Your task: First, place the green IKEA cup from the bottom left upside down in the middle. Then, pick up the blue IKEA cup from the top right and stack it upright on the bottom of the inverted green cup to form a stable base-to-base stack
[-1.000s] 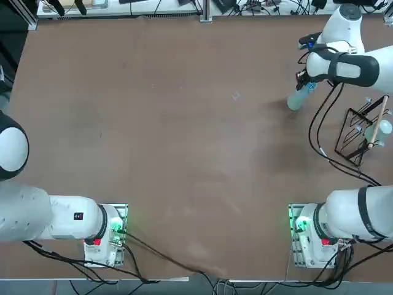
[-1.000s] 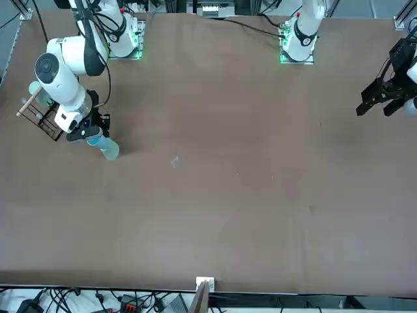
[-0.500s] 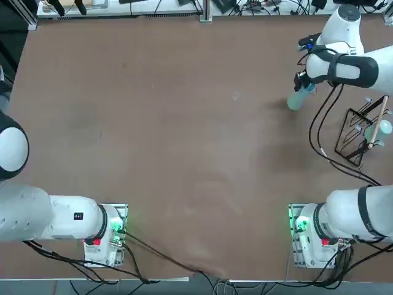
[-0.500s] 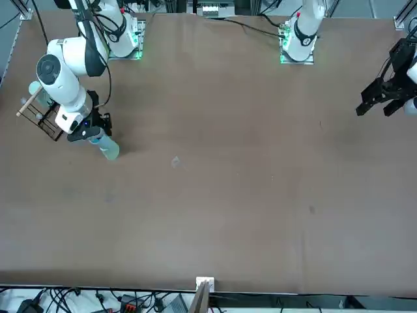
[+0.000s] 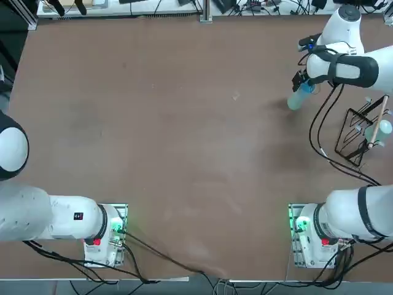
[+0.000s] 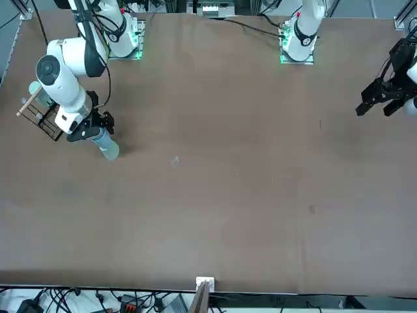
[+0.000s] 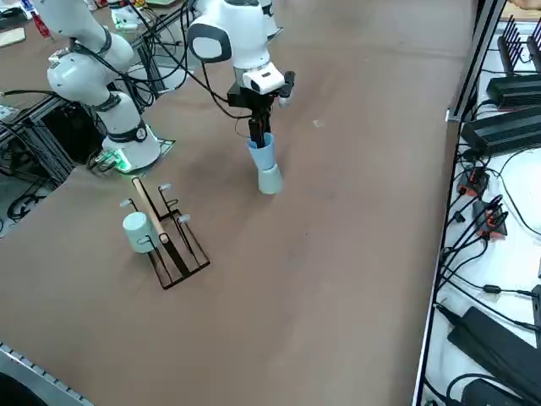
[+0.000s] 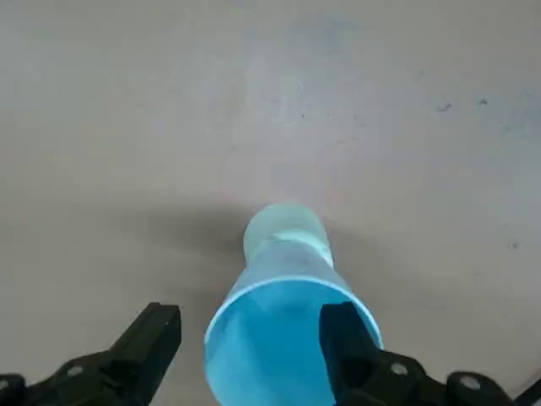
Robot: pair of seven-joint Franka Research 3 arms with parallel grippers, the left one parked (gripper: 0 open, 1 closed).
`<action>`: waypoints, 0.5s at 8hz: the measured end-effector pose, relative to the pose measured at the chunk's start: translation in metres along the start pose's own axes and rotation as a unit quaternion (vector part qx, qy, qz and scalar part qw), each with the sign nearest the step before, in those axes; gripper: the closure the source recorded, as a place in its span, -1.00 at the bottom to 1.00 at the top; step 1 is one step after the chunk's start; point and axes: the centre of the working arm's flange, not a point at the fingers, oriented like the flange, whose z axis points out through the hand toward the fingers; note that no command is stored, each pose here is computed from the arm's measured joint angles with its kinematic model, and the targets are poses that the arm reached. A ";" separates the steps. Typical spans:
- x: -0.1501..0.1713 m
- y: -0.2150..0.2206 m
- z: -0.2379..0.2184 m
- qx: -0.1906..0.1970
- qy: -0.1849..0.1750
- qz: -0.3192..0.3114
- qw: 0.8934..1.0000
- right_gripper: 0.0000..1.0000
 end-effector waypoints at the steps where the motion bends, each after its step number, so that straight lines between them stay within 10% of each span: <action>1: 0.000 0.001 -0.001 0.000 0.001 0.001 1.000 -1.00; 4: 0.007 0.004 -0.018 -0.006 0.018 0.002 1.000 -1.00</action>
